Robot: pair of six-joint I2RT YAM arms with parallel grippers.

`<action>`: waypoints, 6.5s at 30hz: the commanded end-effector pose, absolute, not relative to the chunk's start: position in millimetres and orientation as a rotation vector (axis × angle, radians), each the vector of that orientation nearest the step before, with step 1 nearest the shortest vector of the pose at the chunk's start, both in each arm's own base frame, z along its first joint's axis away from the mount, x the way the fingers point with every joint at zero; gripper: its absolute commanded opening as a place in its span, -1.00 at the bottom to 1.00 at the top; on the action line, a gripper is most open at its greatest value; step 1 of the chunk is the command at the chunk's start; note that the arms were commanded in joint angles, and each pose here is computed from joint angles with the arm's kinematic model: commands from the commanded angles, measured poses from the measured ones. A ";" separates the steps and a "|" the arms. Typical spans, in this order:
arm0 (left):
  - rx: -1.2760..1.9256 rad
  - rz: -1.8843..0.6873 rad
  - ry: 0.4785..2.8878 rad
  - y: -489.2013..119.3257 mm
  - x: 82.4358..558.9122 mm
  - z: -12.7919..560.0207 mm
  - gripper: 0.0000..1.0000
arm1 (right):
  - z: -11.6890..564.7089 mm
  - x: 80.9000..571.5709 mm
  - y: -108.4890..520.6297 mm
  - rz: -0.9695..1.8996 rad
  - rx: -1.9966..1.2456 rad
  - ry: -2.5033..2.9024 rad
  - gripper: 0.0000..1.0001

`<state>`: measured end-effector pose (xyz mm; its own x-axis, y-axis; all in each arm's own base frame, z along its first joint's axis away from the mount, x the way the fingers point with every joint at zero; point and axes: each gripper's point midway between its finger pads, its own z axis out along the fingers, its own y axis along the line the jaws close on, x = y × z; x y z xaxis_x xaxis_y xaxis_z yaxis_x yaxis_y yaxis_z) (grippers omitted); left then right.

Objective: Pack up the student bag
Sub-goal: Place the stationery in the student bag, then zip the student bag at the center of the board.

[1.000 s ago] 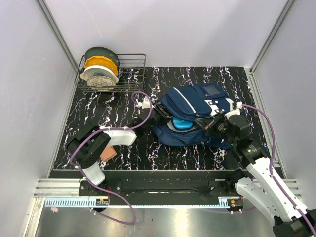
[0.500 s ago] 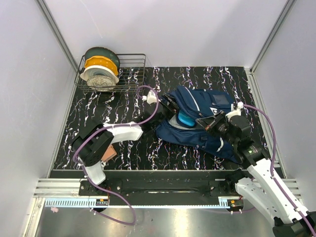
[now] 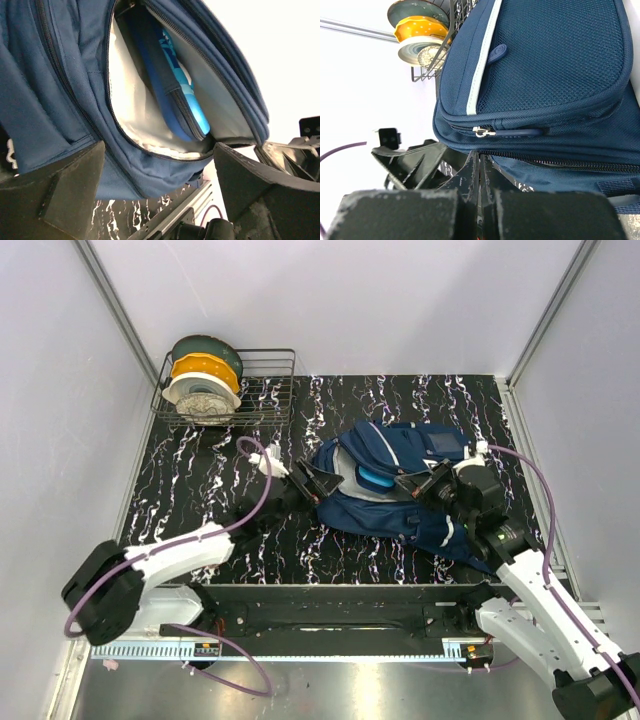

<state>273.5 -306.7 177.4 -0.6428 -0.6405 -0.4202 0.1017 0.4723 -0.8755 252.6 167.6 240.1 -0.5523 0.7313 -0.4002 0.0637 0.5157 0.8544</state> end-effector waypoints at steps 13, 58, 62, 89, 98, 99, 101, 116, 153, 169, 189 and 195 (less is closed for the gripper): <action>0.336 -1.193 1.919 -299.2 391.7 274.3 0.98 | 225.3 196.9 164.2 1.140 0.458 1.988 -1.00; 0.927 -1.346 2.091 -292.6 354.4 144.4 0.42 | 223.1 209.4 146.5 0.986 0.548 2.009 -1.00; 0.941 -1.368 2.089 -299.4 350.6 144.8 0.25 | 223.7 210.8 146.2 0.984 0.551 2.004 -1.00; 1.004 -1.194 2.144 -299.9 330.6 153.9 -1.00 | 217.2 213.1 144.0 0.972 0.596 2.010 -1.00; 0.977 -1.118 2.112 -294.2 318.1 184.0 -1.00 | 219.0 224.3 145.8 0.959 0.622 2.006 -1.00; 0.972 -1.126 2.079 -295.6 318.9 186.7 -1.00 | 217.9 225.3 145.9 0.954 0.626 2.008 -1.00; 0.979 -1.186 2.032 -300.3 312.2 197.4 -1.00 | 216.3 227.9 146.6 0.954 0.635 2.008 -1.00; 0.921 -1.219 2.046 -319.6 266.0 187.4 -1.00 | 234.0 199.3 183.3 1.072 0.220 2.204 0.29; 0.742 -1.101 2.047 -318.9 250.4 209.3 -1.00 | 211.1 288.3 237.8 0.596 -0.203 2.317 0.49; 0.708 -1.153 1.998 -320.5 245.3 219.2 -1.00 | 156.8 330.1 226.3 0.230 -0.105 2.345 -0.50; 0.854 -1.358 1.959 -382.2 183.2 222.8 -1.00 | 163.7 377.2 279.5 0.414 -0.011 2.294 -1.00; 0.820 -1.392 1.886 -400.0 159.9 239.8 -1.00 | 167.7 399.5 273.9 0.489 0.046 2.289 -1.00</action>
